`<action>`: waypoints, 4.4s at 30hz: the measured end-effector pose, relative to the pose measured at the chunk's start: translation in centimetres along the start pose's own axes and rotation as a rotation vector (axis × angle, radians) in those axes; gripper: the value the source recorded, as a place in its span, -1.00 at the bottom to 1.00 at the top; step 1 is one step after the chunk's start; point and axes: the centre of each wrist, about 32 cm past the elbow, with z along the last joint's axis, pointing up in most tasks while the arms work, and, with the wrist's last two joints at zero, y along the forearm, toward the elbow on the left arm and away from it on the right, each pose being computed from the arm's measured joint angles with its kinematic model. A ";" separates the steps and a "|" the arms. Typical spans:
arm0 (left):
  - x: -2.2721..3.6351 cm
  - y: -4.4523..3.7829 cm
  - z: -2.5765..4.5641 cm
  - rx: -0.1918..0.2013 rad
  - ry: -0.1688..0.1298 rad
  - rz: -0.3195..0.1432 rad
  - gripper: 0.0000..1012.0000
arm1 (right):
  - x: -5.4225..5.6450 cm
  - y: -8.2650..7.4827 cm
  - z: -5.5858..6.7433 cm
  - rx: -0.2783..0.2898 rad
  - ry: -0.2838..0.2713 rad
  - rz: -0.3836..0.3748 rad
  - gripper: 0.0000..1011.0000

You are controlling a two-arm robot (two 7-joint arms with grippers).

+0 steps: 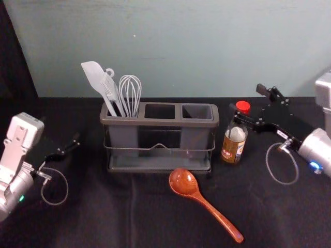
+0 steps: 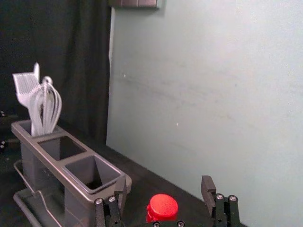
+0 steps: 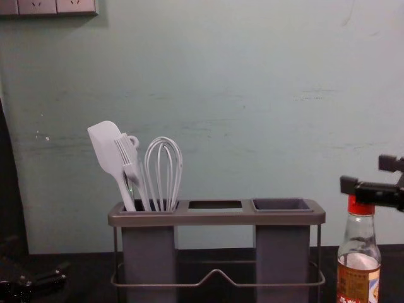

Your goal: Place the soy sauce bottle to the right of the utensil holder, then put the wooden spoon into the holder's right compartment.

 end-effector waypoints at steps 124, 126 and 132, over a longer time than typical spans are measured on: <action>0.00 0.00 0.00 0.000 0.000 0.000 1.00 | -10.6 6.9 2.0 -0.711 0.129 0.246 0.99; 0.00 0.00 0.00 0.000 0.000 0.000 1.00 | -10.7 6.9 2.0 -0.710 0.125 0.245 0.99; 0.00 0.00 0.00 0.000 0.000 0.000 1.00 | -11.0 7.2 1.9 -0.702 0.116 0.262 0.99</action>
